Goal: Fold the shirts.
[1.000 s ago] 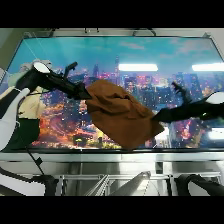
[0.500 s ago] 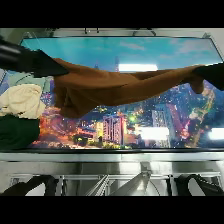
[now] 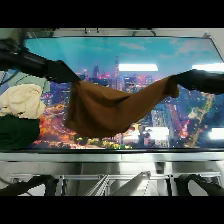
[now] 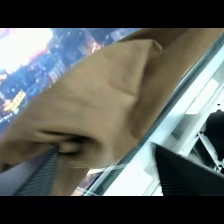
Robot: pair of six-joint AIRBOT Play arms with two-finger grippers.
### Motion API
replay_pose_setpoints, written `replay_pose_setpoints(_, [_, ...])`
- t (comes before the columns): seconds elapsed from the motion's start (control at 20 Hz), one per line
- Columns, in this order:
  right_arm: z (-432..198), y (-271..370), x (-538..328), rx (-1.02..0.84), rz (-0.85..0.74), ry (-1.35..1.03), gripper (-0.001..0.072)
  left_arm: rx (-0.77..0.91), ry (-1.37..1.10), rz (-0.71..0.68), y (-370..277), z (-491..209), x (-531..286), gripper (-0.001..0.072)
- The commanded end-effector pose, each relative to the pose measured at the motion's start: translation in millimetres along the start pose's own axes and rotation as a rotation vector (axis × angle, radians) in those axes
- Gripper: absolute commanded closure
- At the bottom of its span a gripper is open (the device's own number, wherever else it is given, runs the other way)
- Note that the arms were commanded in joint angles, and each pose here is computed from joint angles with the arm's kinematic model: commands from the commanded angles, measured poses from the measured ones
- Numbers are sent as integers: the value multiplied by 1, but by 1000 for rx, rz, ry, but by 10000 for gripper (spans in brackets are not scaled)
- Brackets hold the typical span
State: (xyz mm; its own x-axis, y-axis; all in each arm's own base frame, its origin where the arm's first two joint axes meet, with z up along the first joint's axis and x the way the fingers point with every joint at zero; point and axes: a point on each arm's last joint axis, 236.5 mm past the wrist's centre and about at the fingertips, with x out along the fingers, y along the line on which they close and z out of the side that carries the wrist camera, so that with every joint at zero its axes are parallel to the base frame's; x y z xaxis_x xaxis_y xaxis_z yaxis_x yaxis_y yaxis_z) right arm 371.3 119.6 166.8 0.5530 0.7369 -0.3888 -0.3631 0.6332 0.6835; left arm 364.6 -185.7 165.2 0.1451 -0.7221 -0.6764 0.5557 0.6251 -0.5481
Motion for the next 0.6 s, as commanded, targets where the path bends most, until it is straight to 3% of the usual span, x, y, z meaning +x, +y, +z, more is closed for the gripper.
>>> replay_pose_setpoints(0.0, [0,-91,45,117,-126,-4,218,-179,64,4,87,-4,55,-1])
replay_pose_setpoints(0.05, [7,-106,44,139,-141,-11,116,-235,78,0,105,-4,52,-1])
replay_pose_setpoints(0.25, [12,-135,5,142,-189,21,113,-473,187,-45,147,-44,18,0])
replay_pose_setpoints(0.45, [-85,-131,6,296,-150,316,114,-654,235,-86,156,-116,30,1])
replay_pose_setpoints(0.55, [-141,-127,27,362,-132,413,114,-723,296,-27,163,-167,47,1])
